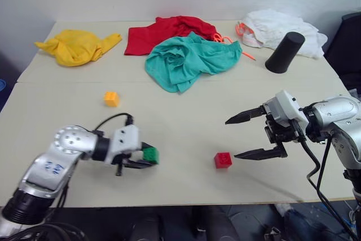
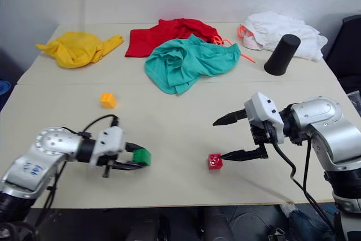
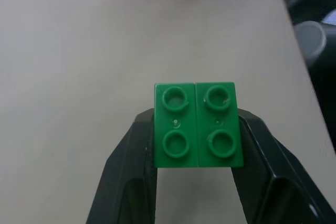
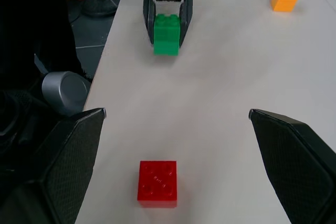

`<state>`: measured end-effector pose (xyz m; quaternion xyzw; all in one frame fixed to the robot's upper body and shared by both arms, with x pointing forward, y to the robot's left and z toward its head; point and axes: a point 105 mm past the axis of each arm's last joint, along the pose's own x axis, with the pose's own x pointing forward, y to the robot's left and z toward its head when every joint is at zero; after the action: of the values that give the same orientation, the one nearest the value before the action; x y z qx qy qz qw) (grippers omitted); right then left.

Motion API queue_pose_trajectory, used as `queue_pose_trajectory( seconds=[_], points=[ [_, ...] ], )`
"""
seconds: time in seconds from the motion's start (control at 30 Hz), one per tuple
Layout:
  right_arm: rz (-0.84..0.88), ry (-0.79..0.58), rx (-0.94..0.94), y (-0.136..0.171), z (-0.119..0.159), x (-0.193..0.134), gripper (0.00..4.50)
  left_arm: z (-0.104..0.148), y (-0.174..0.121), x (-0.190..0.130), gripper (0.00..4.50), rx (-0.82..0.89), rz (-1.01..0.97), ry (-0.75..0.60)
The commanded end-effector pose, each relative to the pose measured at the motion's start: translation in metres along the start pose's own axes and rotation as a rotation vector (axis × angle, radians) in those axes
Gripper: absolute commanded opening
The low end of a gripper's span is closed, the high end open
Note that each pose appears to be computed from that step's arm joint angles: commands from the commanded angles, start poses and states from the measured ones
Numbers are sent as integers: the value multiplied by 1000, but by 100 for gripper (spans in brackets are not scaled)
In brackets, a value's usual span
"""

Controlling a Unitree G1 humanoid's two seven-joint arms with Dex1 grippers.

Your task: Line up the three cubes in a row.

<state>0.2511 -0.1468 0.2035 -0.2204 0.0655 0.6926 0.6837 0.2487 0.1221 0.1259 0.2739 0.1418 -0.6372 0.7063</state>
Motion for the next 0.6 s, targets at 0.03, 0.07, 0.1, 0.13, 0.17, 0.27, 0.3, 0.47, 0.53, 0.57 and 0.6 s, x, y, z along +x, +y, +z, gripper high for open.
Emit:
queue_pose_trajectory(
  seconds=[0.03, 0.07, 0.1, 0.13, 0.17, 0.27, 0.3, 0.47, 0.53, 0.57, 0.6],
  points=[
    [-25, 12, -17, 9, 7, -6, 450, 15, 8, 23, 149, 34, 40, -1],
    [-29, 14, -9, 11, 7, -6, 450, 16, 8, 29, 149, 34, 36, -3],
    [-32, 17, -3, 14, 6, -6, 450, 17, 7, 33, 149, 35, 29, -4],
    [-35, 19, 2, 15, 6, -6, 450, 17, 7, 36, 149, 34, 25, 0],
    [-40, 19, 7, 17, 6, -7, 450, 16, 7, 38, 149, 34, 24, 5],
    [-54, 19, 19, 20, 7, -8, 450, 10, 7, 40, 149, 15, 20, 16],
    [-57, 20, 21, 21, 7, -8, 450, 9, 7, 40, 149, 10, 16, 16],
    [-67, 22, 25, 23, 6, -9, 450, -6, 0, 43, 149, 10, -11, 71],
    [-69, 27, 23, 22, 5, -9, 450, -8, -1, 43, 149, 10, -14, 75],
    [-70, 29, 21, 21, 5, -10, 450, -7, -1, 43, 149, 10, -13, 76],
    [-71, 31, 19, 21, 4, -10, 450, -8, -1, 43, 149, 11, -12, 77]
  ],
)
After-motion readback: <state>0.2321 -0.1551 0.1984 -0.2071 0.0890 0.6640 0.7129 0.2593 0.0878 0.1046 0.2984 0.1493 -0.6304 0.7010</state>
